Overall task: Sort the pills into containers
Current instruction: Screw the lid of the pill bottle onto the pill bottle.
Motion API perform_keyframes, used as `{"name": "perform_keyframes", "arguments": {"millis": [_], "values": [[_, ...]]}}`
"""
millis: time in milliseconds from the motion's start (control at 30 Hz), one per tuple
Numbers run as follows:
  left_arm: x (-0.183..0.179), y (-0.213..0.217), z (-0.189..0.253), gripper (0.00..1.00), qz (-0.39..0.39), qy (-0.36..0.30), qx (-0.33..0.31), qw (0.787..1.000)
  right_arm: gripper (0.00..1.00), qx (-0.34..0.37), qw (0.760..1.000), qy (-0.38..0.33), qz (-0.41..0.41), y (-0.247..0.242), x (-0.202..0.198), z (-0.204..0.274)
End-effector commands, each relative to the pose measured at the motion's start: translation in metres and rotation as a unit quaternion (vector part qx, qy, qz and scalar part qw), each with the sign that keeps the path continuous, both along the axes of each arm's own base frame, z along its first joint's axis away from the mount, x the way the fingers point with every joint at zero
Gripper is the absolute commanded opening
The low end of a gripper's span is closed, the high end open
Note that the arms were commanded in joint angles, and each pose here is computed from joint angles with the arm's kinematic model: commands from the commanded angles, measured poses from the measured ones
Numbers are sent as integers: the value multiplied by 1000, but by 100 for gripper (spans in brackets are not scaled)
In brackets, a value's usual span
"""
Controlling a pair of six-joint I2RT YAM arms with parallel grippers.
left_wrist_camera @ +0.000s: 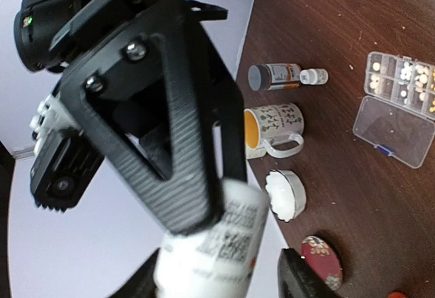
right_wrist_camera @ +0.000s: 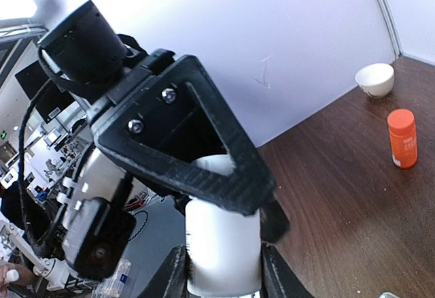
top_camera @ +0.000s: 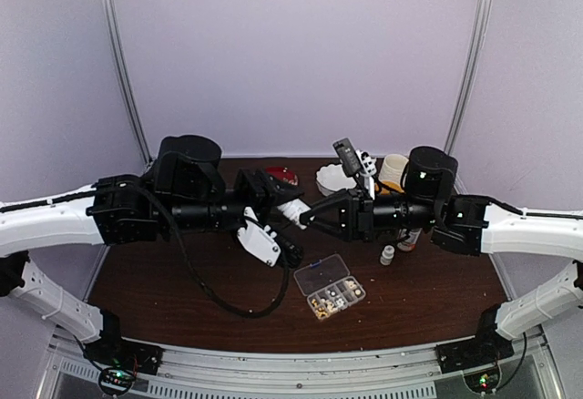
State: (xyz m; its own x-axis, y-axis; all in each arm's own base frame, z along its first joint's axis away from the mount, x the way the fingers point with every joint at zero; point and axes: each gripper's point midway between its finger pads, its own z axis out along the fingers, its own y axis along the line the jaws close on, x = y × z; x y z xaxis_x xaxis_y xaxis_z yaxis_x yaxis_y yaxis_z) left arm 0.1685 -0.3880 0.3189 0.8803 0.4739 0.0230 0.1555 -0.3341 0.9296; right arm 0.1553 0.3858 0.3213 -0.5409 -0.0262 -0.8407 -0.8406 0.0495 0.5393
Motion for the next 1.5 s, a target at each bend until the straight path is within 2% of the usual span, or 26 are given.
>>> {"name": "perform_keyframes", "arguments": {"millis": [0,100,267,333,367,467,567,700,867,900,933,1133,1233,1333,1467], "values": [[-1,-7,-3,71,15,28,-30,999,0,100,989,-111,-13,-14,-10,79],[0,8,13,95,39,82,-70,993,0,73,990,-119,-26,-19,-9,71],[-9,33,45,97,55,165,-158,972,0,30,988,-142,-46,-28,-6,61],[-13,37,56,98,61,207,-195,957,0,13,986,-159,-55,-31,-3,58],[-12,39,62,98,75,241,-224,941,0,5,984,-169,-58,-32,-3,56],[-11,43,75,97,110,338,-291,888,0,-18,974,-216,-69,-37,-1,52],[-10,44,82,98,148,445,-338,816,0,-40,956,-278,-87,-42,0,47],[-17,35,82,98,181,569,-329,731,0,-66,932,-338,-116,-46,6,43],[-19,26,85,98,169,723,-314,592,0,-78,916,-374,-124,-45,8,42],[-20,24,85,98,162,746,-309,568,0,-77,914,-378,-124,-44,7,42],[-23,21,85,98,152,761,-303,553,0,-77,913,-380,-123,-43,6,42],[-28,10,77,97,160,794,-272,520,0,-90,903,-405,-112,-32,0,41],[-31,2,72,88,164,814,-247,499,0,-106,889,-430,-115,-27,-2,38],[-32,-3,67,80,172,822,-233,491,0,-117,884,-438,-114,-23,-3,36],[-30,-2,62,56,178,823,-232,486,0,-120,883,-439,-114,-21,-3,36]]}}
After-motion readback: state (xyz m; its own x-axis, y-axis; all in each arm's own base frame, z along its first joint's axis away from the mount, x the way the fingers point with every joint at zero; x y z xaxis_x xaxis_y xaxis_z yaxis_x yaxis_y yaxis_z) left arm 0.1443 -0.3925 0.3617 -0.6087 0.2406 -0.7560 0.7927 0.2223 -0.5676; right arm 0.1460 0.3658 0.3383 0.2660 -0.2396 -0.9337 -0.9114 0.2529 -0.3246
